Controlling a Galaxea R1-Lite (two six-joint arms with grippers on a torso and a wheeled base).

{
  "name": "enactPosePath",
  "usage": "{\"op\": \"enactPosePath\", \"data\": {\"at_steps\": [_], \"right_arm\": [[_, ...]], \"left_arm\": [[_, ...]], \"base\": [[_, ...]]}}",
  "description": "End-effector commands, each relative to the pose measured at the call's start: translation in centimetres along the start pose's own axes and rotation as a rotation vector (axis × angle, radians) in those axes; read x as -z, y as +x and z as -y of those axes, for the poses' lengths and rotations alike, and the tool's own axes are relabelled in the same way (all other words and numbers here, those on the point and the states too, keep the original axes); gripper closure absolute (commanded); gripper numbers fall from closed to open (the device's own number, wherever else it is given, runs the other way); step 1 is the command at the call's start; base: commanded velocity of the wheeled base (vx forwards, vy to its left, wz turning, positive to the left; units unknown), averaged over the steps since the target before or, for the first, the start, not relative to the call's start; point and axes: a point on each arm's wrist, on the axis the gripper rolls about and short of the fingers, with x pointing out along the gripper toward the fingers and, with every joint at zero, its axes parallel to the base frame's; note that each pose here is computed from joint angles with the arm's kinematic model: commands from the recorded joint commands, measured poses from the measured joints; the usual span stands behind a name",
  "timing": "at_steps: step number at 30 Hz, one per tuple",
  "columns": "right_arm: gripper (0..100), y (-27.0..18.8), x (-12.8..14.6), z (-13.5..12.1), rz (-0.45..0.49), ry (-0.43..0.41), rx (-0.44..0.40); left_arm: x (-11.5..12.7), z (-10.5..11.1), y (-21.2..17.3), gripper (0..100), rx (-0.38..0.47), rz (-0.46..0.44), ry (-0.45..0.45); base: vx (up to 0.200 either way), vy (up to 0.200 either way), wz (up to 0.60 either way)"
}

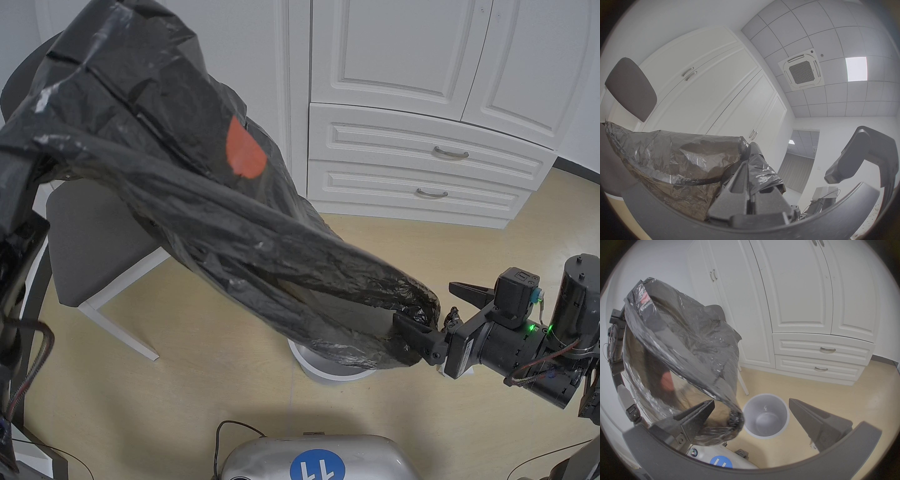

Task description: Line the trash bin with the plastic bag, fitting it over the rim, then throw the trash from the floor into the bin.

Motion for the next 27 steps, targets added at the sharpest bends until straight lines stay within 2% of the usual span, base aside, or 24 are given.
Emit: {"op": "enactPosePath", "data": {"at_steps": [1,10,17,27], "right_arm": [[0,0.5,0.4,-0.1,-0.021,-0.006,0.006],[0,0.9,0.1,0.6,-0.008,0.007,0.046],[0,1.0,-1.5,2.0,0.048,0.044,0.102],[0,1.0,-1.9,2.1,0.062,0.086,0.096]], "left_arm": [[-0.6,0.0,-0.1,100,0.002,0.024,-0.002],[-1.4,0.1,-0.2,100,0.003,0.050,-0.001],[-1.5,0.0,-0.2,100,0.001,0.057,0.001],[-1.7,0.0,-0.3,100,0.000,0.062,0.003]], "base": [[0.000,0.000,0.00],[0.000,0.000,0.00],[0.000,0.000,0.00],[0.000,0.000,0.00]]}}
